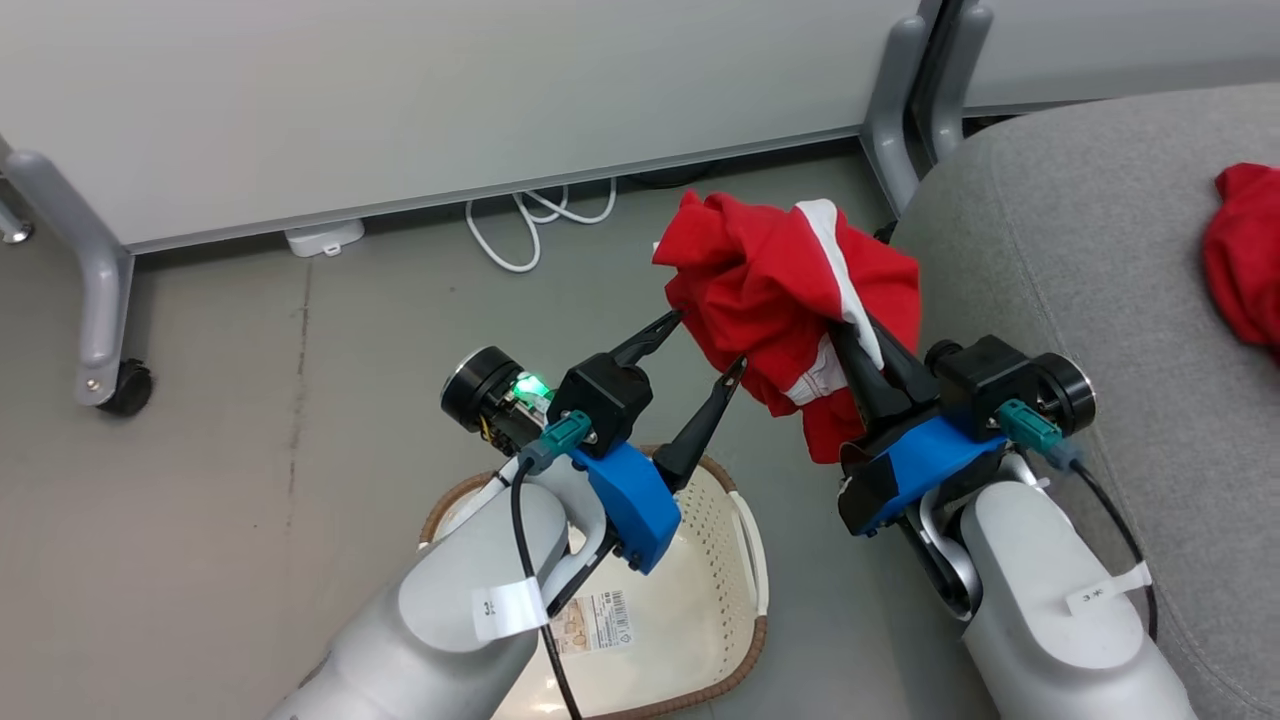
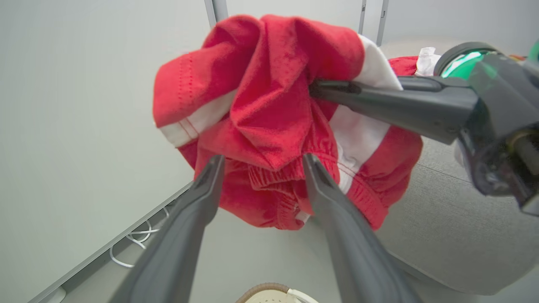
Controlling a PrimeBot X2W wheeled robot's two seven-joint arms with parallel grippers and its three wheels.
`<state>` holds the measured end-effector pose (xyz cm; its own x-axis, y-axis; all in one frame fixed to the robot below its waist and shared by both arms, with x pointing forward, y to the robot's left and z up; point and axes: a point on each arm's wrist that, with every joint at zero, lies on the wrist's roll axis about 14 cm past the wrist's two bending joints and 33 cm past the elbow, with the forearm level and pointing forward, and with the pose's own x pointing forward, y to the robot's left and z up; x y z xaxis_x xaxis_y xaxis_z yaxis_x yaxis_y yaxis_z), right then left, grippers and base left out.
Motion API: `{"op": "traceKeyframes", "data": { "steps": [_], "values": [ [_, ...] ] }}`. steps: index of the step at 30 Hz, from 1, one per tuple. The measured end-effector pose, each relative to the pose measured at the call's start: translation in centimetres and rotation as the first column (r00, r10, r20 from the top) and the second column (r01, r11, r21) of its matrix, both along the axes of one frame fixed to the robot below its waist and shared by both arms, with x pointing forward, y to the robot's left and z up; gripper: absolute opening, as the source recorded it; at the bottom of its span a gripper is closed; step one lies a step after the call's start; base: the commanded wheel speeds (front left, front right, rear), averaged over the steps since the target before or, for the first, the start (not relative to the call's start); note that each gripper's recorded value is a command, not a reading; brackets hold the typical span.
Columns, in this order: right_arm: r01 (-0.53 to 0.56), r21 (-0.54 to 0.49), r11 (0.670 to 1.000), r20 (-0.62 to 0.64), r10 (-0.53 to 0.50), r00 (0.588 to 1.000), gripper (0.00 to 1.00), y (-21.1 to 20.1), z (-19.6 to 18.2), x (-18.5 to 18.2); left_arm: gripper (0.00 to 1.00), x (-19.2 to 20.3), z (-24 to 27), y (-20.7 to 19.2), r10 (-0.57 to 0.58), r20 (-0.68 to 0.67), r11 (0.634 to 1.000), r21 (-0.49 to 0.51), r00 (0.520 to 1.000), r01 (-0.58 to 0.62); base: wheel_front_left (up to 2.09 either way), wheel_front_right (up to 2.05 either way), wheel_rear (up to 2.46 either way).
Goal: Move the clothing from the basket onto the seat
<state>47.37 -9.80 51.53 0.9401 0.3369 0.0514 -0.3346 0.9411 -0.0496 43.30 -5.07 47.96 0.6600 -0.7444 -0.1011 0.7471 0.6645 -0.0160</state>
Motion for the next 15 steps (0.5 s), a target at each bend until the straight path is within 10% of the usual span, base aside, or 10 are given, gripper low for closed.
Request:
{"op": "traceKeyframes", "data": {
  "steps": [15],
  "values": [
    [0.278,0.016,0.961,0.015,-0.278,0.961,0.00,-10.3,0.2,-1.0,1.00,-1.3,-2.1,-5.8,-0.180,-0.027,0.984,-0.013,0.983,0.180,0.00,0.00,0.00]
  ]
}}
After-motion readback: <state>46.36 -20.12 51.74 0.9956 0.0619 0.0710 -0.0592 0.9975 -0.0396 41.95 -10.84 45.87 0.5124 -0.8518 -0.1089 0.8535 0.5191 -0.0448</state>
